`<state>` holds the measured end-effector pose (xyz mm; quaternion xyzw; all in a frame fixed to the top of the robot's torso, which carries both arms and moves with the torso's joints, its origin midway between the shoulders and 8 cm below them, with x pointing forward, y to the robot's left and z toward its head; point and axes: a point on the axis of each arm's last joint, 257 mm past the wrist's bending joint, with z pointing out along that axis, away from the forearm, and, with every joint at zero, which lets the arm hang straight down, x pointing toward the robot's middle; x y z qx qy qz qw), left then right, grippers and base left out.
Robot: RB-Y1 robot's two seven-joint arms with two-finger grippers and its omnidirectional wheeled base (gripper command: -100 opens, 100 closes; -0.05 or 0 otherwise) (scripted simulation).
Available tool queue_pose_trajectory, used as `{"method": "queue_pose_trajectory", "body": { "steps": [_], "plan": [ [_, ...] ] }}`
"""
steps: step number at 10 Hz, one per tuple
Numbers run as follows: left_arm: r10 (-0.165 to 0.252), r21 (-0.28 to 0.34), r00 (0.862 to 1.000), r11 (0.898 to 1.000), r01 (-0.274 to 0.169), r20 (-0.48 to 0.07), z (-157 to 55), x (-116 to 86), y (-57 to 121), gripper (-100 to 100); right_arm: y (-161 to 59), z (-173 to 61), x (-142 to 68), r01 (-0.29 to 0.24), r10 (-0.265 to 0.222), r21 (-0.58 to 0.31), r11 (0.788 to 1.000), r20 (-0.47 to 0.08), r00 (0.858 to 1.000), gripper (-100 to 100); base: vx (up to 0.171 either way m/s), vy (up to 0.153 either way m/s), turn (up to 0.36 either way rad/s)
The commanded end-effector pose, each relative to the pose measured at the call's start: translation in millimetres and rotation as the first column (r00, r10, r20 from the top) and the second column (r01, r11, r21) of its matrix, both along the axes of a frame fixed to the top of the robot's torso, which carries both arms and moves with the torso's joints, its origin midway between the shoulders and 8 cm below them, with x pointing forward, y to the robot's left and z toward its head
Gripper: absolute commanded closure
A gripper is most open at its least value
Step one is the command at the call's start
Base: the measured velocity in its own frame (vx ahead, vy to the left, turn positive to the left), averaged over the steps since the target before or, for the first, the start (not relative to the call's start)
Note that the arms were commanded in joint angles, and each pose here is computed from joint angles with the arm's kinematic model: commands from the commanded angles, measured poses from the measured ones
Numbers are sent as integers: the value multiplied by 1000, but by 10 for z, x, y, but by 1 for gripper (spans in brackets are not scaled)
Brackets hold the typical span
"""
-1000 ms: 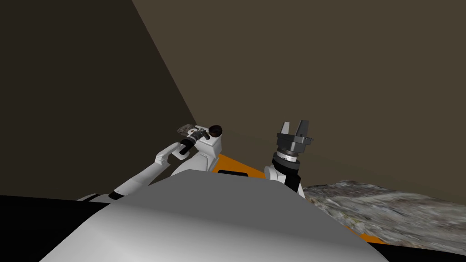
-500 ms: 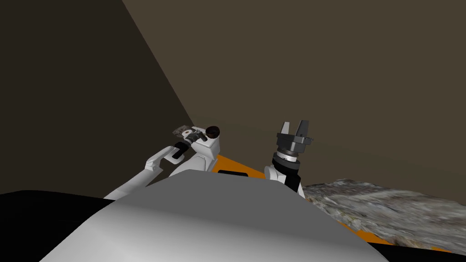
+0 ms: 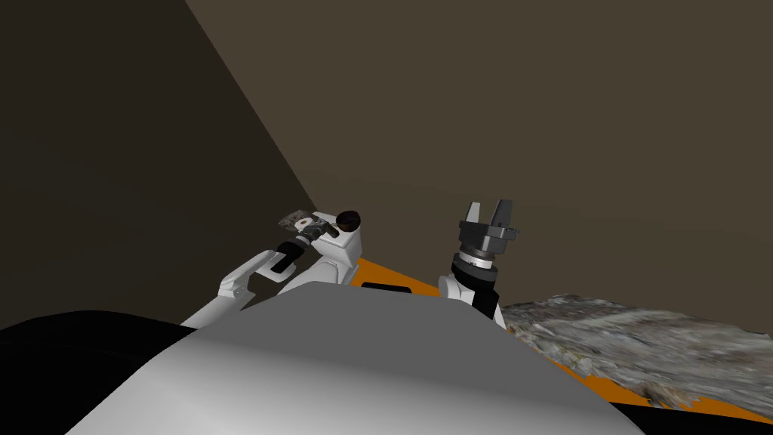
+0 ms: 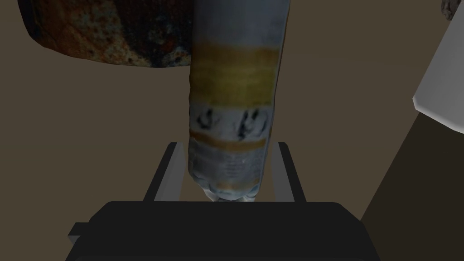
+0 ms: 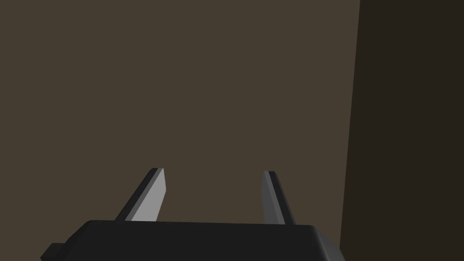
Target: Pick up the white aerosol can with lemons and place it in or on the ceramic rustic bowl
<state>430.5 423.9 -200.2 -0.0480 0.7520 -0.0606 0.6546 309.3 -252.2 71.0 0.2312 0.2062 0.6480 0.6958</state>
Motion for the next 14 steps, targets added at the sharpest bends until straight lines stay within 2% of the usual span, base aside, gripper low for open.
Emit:
{"method": "queue_pose_trajectory", "body": {
  "steps": [1, 2, 3, 4, 5, 9, 14],
  "plan": [
    [5, 4, 1000, 1000, -5, -7, -17, -88, 42, 100, 0, 0, 0, 0, 0, 0, 1000, 0, 1000, 0, 30, -21, -14],
    [11, 9, 1000, 1000, -11, -7, -6, -184, 103, 100, 0, 0, 0, 0, 0, 0, 1000, 0, 1000, 0, 21, -20, -44],
    [7, 6, 1000, 1000, -7, -6, -7, -132, 77, 100, 0, 0, 0, 0, 0, 0, 1000, 0, 1000, 0, 8, -8, 1],
    [7, 7, 1000, 1000, -7, -6, -7, -142, 84, 0, 0, 0, 0, 0, 0, 0, 1000, 0, 1000, 0, 0, 0, 0],
    [10, 31, 1000, 999, -10, -5, 1, -97, 129, 100, 0, 0, 0, 0, 0, 0, 1000, 0, 1000, 0, -108, -14, 102],
    [22, 116, 999, 993, -26, 32, 178, 172, 307, 100, 1, 1, 1, 0, 0, 0, 1000, 0, 1000, 0, -212, -89, 127],
    [37, 212, 995, 976, -56, 91, 506, 553, 528, 100, 0, 0, 0, 0, 0, 0, 1000, 0, 1000, 0, -82, -75, 99]
  ]
}}
